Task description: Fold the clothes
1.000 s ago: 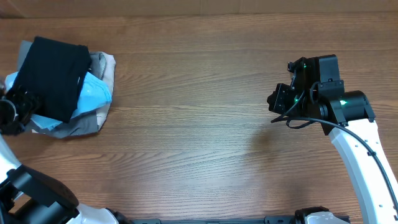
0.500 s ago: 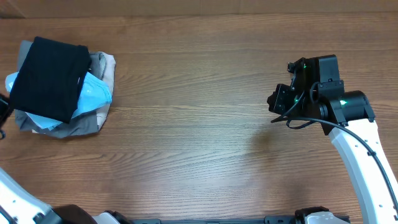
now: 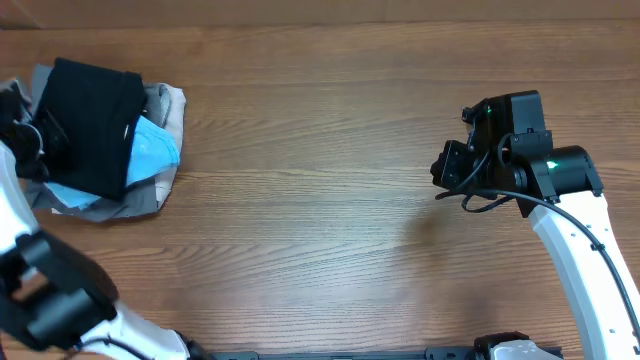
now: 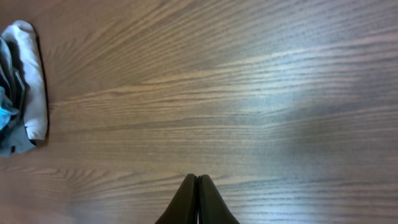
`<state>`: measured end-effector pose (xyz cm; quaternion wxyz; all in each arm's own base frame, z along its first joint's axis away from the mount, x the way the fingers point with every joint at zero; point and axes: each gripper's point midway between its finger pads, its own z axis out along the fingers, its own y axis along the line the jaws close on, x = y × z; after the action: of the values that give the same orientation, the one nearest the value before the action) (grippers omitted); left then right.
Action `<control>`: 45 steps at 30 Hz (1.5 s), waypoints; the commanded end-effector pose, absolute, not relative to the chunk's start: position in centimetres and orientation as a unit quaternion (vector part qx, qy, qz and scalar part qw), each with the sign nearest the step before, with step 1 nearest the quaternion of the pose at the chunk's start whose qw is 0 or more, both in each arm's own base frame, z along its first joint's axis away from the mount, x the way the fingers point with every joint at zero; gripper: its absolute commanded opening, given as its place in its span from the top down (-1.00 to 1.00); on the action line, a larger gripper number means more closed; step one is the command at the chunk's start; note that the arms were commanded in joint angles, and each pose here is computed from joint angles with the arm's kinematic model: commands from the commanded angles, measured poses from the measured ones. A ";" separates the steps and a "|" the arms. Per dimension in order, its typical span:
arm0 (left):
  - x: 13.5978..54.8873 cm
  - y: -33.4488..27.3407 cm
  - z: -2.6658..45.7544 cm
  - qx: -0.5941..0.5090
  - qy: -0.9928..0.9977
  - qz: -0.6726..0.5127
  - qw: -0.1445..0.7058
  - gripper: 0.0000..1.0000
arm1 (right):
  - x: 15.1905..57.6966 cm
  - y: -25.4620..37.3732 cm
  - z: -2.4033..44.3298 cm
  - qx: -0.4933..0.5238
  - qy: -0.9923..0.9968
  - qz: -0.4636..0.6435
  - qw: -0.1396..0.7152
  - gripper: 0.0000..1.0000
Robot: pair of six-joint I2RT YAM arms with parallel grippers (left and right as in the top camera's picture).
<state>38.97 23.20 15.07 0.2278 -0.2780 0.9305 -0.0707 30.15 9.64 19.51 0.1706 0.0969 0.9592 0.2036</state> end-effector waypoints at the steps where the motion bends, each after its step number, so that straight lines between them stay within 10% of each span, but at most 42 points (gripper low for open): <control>1: 36.8 25.3 9.4 -0.332 0.929 -0.063 0.151 0.92 | 30.0 9.7 19.9 0.099 0.958 0.208 0.170 0.92; 9: 36.9 26.0 5.4 -0.355 0.913 -0.139 0.142 0.92 | 29.8 9.7 19.8 0.106 0.958 0.208 0.165 0.92; 20: 40.3 22.6 19.1 -0.259 0.891 -0.216 0.305 0.80 | 29.8 9.7 19.8 0.107 0.958 0.208 0.165 0.92; 34: 32.6 7.6 40.6 -0.017 0.852 -0.182 0.490 -0.15 | 30.7 9.9 23.7 0.082 0.946 0.221 0.222 0.91; 40: 25.9 -0.8 42.3 0.098 0.863 -0.150 0.472 -0.47 | 30.6 9.9 32.5 0.056 0.908 0.245 0.335 0.88; 42: 23.9 -2.2 41.7 0.104 0.874 -0.143 0.453 -1.00 | 29.9 9.7 35.0 0.035 0.894 0.246 0.372 0.82; 45: 20.9 -3.6 40.5 0.102 0.892 -0.134 0.420 -1.00 | 28.1 9.5 38.1 0.015 0.874 0.249 0.418 0.79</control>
<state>22.20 -4.09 41.24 0.4329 0.1016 0.8766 -0.1842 29.79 9.65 34.55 0.3665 0.0427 0.8967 0.2445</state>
